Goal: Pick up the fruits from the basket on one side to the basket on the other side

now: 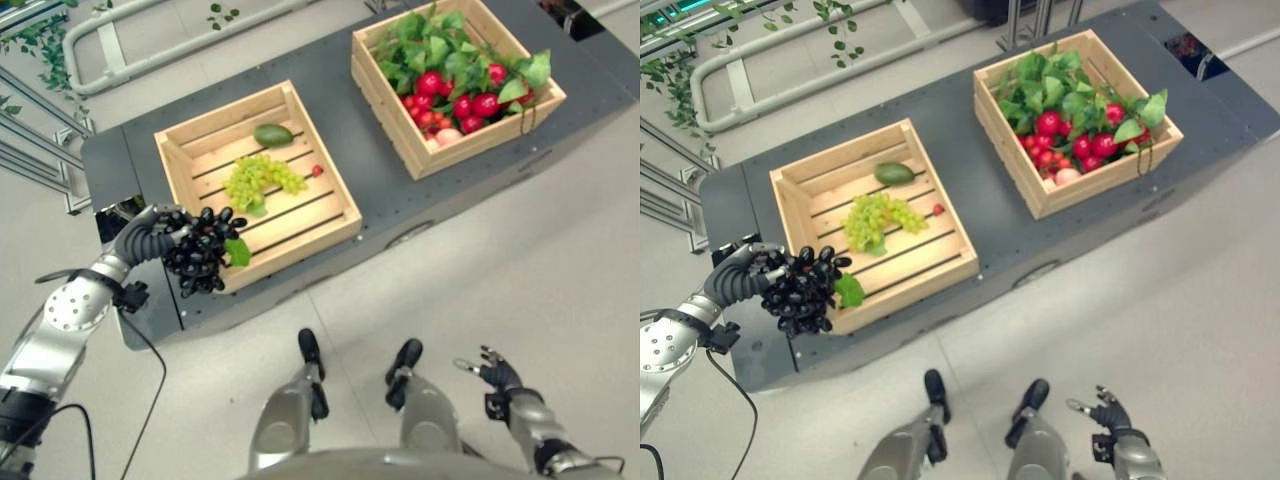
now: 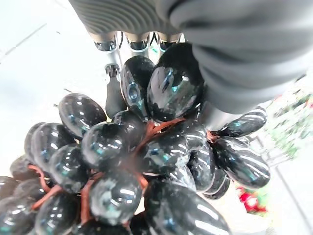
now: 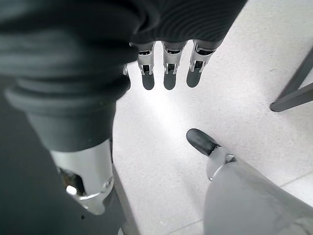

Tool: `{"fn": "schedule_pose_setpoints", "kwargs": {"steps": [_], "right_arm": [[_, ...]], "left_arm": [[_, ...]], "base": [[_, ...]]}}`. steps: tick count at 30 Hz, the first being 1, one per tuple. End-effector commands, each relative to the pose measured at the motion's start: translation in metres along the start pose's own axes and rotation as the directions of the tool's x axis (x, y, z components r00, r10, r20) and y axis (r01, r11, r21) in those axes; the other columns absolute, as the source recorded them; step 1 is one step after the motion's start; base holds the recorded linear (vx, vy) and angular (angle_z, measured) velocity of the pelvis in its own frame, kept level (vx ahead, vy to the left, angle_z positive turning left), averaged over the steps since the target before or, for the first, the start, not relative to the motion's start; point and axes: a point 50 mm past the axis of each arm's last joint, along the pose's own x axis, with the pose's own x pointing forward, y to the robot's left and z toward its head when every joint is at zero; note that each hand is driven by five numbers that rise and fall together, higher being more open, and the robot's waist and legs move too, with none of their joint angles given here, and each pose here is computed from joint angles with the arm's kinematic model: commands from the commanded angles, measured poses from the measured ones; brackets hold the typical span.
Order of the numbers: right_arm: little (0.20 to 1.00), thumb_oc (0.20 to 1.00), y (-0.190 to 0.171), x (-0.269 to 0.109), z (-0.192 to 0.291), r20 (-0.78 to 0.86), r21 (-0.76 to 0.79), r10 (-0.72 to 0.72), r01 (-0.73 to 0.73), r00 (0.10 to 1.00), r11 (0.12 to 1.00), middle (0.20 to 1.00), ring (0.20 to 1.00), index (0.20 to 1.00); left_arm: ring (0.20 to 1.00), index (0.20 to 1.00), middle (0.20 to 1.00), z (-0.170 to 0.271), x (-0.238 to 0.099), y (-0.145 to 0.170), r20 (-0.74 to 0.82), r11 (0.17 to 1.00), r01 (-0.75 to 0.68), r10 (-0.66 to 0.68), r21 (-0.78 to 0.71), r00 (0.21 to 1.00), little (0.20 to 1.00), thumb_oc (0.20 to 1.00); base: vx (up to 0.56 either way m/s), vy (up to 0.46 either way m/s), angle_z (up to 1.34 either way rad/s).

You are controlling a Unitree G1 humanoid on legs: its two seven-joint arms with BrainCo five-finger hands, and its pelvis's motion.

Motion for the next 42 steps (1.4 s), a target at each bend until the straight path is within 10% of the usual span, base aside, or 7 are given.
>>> {"fn": "schedule_pose_setpoints", "kwargs": {"steps": [1,18,26,42], "right_arm": [[1.000,1.000,0.000,-0.001,-0.002,0.001,-0.029,0.015,-0.015,1.000,0.999,1.000,1.000,1.000],[1.000,1.000,0.019,-0.002,0.056,0.194,-0.295,0.252,-0.188,0.948,0.937,1.000,1.000,1.000],[1.000,1.000,-0.017,-0.045,0.220,0.564,-0.436,0.455,-0.219,0.689,0.873,1.000,1.000,1.000],[1.000,1.000,0.068,-0.153,0.362,0.540,-0.809,0.809,-0.125,0.230,0.575,1.000,1.000,1.000]], "left_arm": [[0.200,0.200,0.200,0.042,0.004,0.028,0.236,0.992,-0.110,0.120,-0.057,0.964,0.200,0.200],[0.200,0.200,0.200,0.059,0.000,0.013,0.373,0.949,-0.043,0.164,-0.312,0.913,0.200,0.200],[0.200,0.200,0.200,0.083,0.002,0.000,0.487,0.935,0.182,-0.011,-0.306,0.874,0.200,0.200],[0.200,0.200,0.200,0.110,0.014,-0.035,0.597,0.871,0.406,-0.175,-0.277,0.783,0.200,0.200]], "base": [[0.02,0.012,0.10],[0.02,0.013,0.03],[0.02,0.006,0.05],[0.01,-0.007,0.09]]}}
